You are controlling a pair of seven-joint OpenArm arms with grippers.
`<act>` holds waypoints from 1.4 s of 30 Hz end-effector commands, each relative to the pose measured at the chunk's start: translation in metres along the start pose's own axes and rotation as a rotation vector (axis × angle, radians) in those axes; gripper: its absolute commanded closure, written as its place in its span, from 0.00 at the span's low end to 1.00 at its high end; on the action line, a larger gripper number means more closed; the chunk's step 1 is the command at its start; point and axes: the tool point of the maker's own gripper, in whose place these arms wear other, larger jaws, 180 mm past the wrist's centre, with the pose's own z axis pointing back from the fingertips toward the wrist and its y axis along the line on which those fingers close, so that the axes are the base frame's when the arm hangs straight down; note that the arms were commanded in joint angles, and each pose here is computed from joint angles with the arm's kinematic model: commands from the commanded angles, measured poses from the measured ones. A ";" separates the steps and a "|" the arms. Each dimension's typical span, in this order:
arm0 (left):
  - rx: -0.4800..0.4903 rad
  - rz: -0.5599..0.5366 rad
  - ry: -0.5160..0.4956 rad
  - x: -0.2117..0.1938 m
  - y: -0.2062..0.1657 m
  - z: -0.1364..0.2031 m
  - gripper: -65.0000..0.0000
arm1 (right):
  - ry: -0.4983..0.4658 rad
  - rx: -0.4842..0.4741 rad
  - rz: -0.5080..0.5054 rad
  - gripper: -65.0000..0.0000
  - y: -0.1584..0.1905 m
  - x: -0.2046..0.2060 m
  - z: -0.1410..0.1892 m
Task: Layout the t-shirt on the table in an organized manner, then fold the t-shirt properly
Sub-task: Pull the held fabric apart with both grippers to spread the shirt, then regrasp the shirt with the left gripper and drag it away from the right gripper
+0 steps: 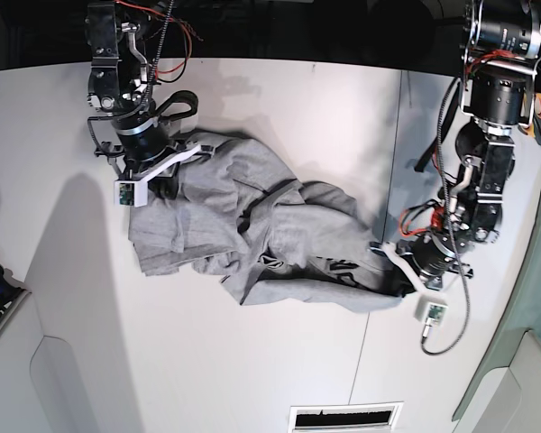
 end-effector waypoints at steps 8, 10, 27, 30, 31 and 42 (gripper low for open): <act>-0.015 -0.004 0.001 0.039 0.040 0.025 1.00 | -0.187 -0.112 0.061 1.00 -0.067 0.078 0.028; -0.032 0.014 0.069 0.032 0.041 0.031 1.00 | -0.192 -0.150 0.049 1.00 -0.090 0.083 0.034; -0.680 0.259 0.349 -0.086 -0.095 0.100 0.49 | -0.071 -0.230 -0.145 0.49 -0.155 0.024 0.074; -0.688 0.279 0.328 -0.082 -0.094 0.102 0.49 | -0.084 -0.222 -0.160 0.49 -0.153 0.027 0.073; -0.683 0.284 0.306 -0.076 -0.091 0.102 0.49 | -0.085 -0.222 -0.160 0.49 -0.153 0.028 0.073; -0.633 0.218 0.011 0.014 -0.067 0.116 0.45 | -0.098 -0.219 -0.160 0.49 -0.153 0.034 0.071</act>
